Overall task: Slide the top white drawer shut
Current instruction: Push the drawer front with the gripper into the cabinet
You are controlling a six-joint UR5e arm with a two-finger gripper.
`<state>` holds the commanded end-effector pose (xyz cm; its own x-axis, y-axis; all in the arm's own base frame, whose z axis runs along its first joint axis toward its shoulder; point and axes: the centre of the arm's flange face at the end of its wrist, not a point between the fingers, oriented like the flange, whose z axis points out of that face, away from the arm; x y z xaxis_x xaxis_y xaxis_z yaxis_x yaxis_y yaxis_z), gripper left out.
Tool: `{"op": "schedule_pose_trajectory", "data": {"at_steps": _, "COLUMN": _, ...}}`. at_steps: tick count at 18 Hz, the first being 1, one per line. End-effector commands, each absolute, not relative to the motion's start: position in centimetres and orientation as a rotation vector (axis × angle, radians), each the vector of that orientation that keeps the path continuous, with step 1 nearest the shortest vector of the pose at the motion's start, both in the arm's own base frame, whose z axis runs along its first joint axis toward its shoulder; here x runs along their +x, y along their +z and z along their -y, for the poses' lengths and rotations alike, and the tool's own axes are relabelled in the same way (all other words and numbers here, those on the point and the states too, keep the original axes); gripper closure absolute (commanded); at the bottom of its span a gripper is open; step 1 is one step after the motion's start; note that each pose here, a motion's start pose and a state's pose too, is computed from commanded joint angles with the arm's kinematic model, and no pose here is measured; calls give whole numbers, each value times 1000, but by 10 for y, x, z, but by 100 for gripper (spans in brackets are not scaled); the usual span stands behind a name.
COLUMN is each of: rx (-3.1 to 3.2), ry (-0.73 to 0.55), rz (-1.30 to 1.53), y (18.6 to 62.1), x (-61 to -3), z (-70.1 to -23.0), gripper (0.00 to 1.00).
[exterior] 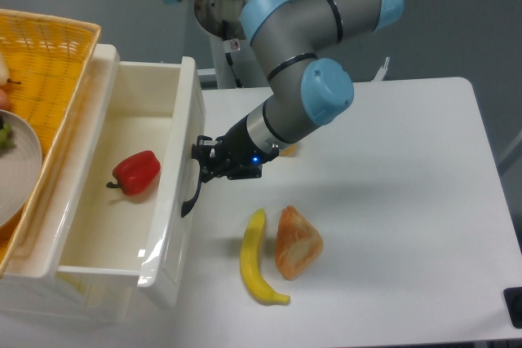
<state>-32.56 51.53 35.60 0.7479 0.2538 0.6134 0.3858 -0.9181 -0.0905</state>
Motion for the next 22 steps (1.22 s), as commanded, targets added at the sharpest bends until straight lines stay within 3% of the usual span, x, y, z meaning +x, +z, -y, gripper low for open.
{"op": "schedule_pose_trajectory", "data": {"at_steps": 22, "rx": -2764, "ry": -932, "rz": 469, "y": 350, "x": -293, "z": -527, "gripper": 94}}
